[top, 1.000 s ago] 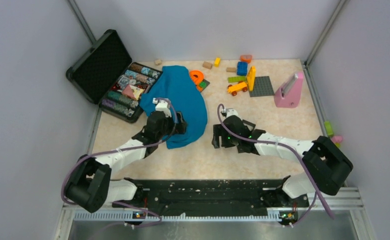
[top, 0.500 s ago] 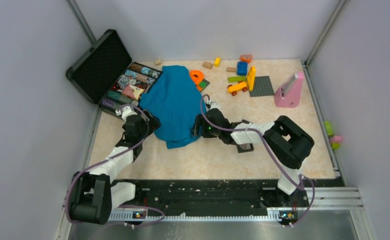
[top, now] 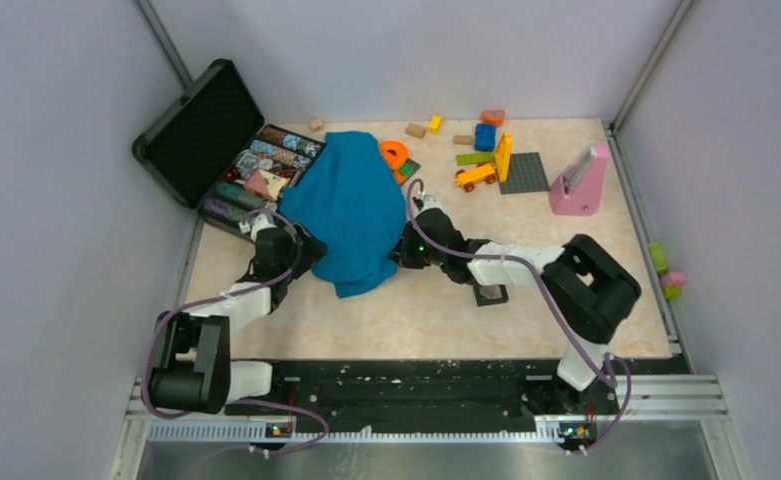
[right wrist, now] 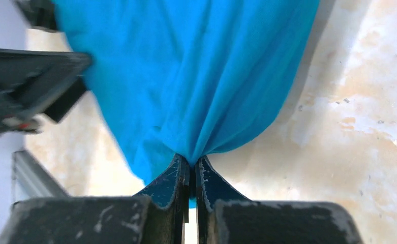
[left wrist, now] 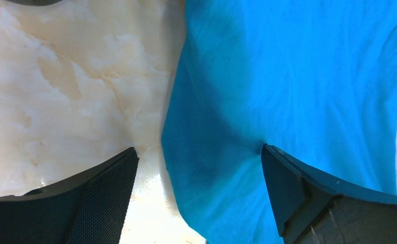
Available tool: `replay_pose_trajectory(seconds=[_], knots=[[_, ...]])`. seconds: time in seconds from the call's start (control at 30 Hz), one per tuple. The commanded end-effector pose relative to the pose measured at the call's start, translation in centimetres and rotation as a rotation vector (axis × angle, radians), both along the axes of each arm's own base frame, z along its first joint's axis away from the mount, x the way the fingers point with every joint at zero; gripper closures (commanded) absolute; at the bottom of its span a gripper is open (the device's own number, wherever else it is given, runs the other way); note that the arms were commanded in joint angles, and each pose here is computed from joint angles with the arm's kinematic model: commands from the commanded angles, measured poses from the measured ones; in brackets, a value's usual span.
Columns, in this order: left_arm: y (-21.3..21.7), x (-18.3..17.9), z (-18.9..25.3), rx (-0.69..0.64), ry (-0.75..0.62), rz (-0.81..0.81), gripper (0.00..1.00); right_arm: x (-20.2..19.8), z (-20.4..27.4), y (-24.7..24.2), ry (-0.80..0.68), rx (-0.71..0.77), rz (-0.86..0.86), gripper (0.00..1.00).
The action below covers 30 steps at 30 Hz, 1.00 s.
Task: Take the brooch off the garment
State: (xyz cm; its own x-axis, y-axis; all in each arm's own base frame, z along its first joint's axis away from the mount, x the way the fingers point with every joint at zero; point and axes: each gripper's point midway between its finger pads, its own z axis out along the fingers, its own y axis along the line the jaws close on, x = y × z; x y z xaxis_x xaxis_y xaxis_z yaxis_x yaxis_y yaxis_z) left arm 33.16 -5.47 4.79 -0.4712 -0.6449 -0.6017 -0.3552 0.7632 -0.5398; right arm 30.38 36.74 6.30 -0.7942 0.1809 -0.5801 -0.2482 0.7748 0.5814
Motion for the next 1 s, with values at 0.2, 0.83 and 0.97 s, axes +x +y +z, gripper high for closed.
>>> replay_pose_trajectory(seconds=[0.2, 0.83, 0.97], knots=[[-2.2, 0.5, -1.1, -0.081, 0.075, -0.09, 0.12, -2.4, 11.1, -2.2, -0.138, 0.076, 0.029, 1.0], [-3.0, 1.3, 9.2, -0.01, -0.141, -0.201, 1.0, -1.5, 14.9, -6.1, -0.206, -0.088, -0.042, 1.0], [-0.8, 1.2, 20.5, 0.089, -0.328, -0.128, 1.0, 0.0, 21.8, -7.9, -0.339, -0.123, -0.038, 1.0]])
